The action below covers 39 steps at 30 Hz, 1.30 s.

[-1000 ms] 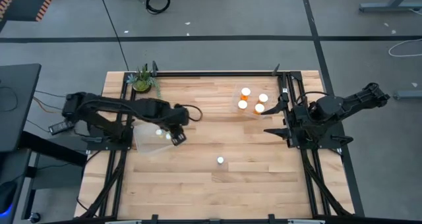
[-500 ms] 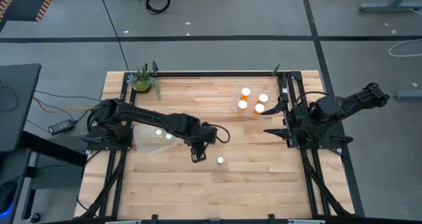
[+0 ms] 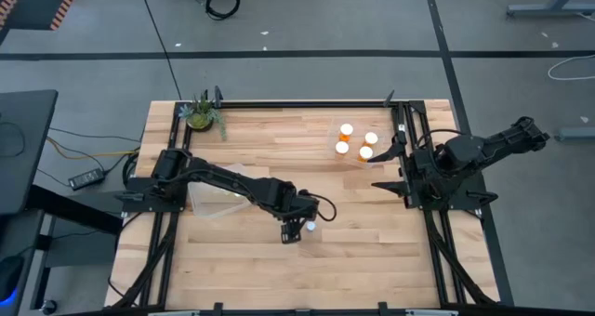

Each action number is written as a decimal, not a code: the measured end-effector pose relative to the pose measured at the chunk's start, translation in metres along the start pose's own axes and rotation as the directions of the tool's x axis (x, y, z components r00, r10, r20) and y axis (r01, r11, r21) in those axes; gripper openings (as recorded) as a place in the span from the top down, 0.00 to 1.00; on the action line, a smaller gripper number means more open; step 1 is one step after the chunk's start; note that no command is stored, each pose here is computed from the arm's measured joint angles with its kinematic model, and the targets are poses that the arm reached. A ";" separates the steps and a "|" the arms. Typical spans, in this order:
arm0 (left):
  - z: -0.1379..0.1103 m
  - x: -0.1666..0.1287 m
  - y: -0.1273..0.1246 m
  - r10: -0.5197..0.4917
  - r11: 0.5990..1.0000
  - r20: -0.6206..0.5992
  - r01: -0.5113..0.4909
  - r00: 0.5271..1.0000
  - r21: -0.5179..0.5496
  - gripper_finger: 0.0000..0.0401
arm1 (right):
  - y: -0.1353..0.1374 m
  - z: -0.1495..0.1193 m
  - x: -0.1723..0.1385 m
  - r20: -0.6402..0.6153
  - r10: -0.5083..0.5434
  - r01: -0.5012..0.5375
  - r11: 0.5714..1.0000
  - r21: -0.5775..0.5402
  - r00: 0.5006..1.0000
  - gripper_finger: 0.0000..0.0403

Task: Pick and place medicine bottles into bin by pill shape (circle, oval)
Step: Put the blue pill bottle into the left transparent bin

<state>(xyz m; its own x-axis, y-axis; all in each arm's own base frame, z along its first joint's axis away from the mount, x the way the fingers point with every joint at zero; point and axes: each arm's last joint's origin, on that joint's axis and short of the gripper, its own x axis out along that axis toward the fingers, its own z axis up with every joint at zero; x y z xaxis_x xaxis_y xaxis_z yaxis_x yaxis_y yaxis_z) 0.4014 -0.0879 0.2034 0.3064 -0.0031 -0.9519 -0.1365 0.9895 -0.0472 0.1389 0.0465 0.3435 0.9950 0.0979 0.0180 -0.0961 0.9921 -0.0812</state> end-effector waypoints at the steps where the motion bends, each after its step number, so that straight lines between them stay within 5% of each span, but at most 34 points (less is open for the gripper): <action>1: 0.001 0.001 -0.002 -0.004 1.000 0.010 0.003 1.000 0.002 0.35 | 0.000 0.000 0.000 0.002 0.000 0.000 1.000 0.000 1.000 0.30; 25: 0.019 0.018 -0.020 -0.120 0.985 0.198 0.092 0.973 0.146 0.34 | 0.000 0.000 -0.001 0.003 0.000 0.000 1.000 0.000 1.000 0.30; 39: 0.015 0.028 -0.035 -0.066 0.956 0.230 -0.004 0.971 0.292 0.35 | 0.000 0.000 -0.001 0.002 0.000 0.000 1.000 0.000 1.000 0.30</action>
<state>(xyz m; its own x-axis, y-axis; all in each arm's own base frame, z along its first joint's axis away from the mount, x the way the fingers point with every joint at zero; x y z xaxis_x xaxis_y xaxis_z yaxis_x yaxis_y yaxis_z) 0.4291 -0.1201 0.1833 0.5232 -0.0354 -0.8515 0.1434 0.9885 0.0470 0.1384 0.0463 0.3438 0.9950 0.0978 0.0196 -0.0959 0.9921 -0.0814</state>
